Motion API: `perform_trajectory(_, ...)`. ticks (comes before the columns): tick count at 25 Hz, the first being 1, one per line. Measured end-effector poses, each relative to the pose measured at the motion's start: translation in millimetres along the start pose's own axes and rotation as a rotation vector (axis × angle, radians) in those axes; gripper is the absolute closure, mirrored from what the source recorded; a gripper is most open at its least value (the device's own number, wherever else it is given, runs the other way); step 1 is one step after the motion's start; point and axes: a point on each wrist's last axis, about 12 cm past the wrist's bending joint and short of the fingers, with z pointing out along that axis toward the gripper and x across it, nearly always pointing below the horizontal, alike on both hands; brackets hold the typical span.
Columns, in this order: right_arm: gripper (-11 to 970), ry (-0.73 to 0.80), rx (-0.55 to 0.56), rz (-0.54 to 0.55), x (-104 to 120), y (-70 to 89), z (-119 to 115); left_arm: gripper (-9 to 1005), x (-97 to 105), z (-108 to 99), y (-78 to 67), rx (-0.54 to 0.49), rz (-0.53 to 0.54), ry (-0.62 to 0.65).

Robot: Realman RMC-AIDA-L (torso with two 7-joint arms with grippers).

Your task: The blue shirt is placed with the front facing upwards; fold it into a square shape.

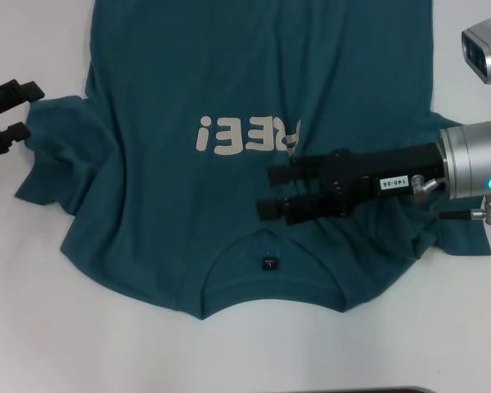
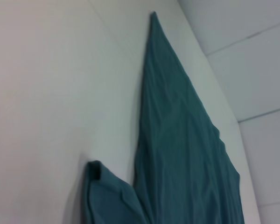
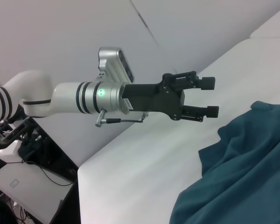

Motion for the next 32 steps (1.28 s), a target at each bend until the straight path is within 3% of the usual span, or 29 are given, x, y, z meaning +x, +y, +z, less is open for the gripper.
perform_trajectory(14,44,-0.007,0.015,0.005,1,-1.6,-3,138,2,-3,13.7,-0.045,-0.043,0.004)
perform_trajectory(32,44,-0.008,0.016,0.0,-1,-2.0,-2,145,2,8,16.3,-0.103,-0.024,0.004)
